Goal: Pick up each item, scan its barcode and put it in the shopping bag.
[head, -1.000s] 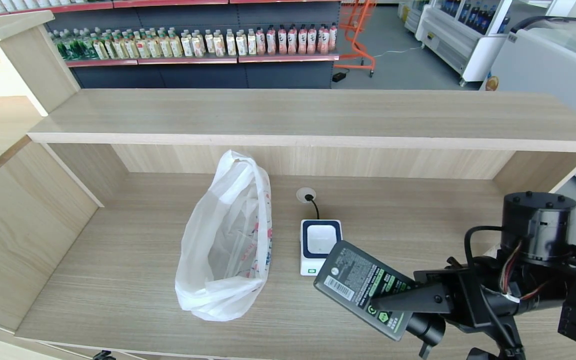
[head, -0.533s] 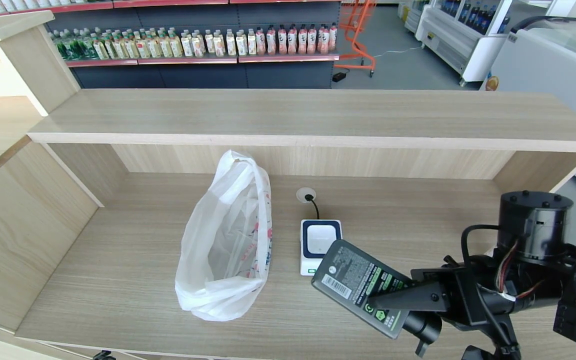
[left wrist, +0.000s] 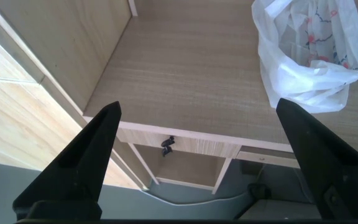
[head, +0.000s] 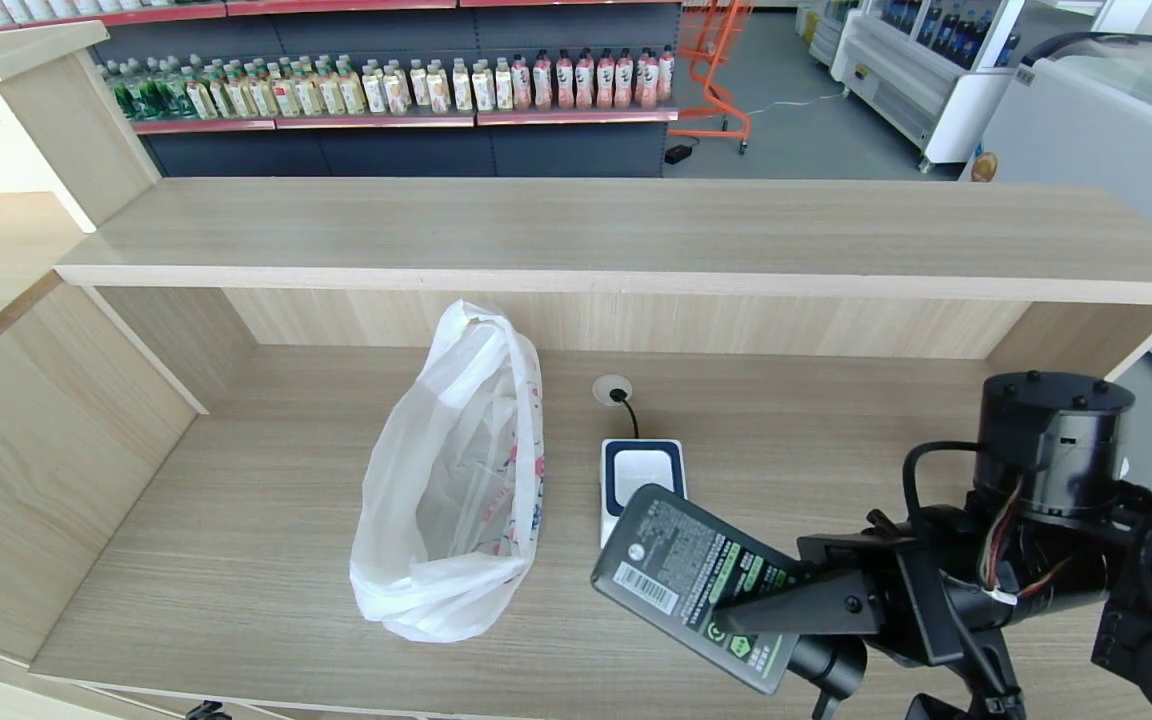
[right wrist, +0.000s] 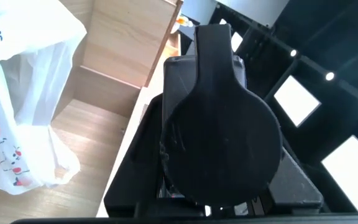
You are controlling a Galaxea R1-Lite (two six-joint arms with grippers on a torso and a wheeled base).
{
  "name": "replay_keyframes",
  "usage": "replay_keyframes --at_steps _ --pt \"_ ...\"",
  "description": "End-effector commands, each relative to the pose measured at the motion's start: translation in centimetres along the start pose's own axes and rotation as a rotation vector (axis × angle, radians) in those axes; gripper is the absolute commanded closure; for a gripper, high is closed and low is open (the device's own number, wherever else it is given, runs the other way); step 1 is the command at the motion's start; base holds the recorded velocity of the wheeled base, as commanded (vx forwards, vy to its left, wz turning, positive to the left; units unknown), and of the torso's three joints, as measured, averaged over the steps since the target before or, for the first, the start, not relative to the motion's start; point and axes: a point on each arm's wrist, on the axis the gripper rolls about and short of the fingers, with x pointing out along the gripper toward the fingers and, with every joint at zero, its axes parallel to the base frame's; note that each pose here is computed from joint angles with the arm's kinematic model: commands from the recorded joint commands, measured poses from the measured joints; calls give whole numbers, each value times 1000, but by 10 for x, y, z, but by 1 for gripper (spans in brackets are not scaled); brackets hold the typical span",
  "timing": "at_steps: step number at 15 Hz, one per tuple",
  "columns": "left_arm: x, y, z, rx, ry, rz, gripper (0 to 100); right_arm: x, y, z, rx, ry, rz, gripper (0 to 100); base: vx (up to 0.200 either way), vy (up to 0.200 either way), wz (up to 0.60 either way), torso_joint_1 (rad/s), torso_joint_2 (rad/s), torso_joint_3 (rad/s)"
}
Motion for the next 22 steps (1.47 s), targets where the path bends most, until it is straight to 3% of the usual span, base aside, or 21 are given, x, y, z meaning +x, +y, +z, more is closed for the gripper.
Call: replay_keyframes --at_steps 1,9,10,13,15,17,20,21,22 --pt "0 0 0 0 0 1 0 0 -1 1 0 -3 -2 100 0 0 0 0 0 0" --pt "0 0 0 0 0 1 0 -2 1 7 74 -2 32 100 0 0 0 0 0 0" --pt "0 0 0 -2 0 1 0 -14 -2 6 226 36 83 100 0 0 0 0 0 0" --pt "0 0 0 0 0 1 0 -49 -21 7 637 284 248 100 0 0 0 0 0 0" --pt "0 0 0 0 0 1 0 -60 -26 3 653 357 254 100 0 0 0 0 0 0" --pt "0 0 0 0 0 1 0 -82 -22 19 877 429 297 100 0 0 0 0 0 0" --pt "0 0 0 0 0 1 0 -90 -35 16 1256 459 193 100 0 0 0 0 0 0" --pt "0 0 0 0 0 1 0 -105 -50 10 1577 607 77 100 0 0 0 0 0 0" --pt "0 0 0 0 0 1 0 -108 -51 5 1752 730 21 100 0 0 0 0 0 0"
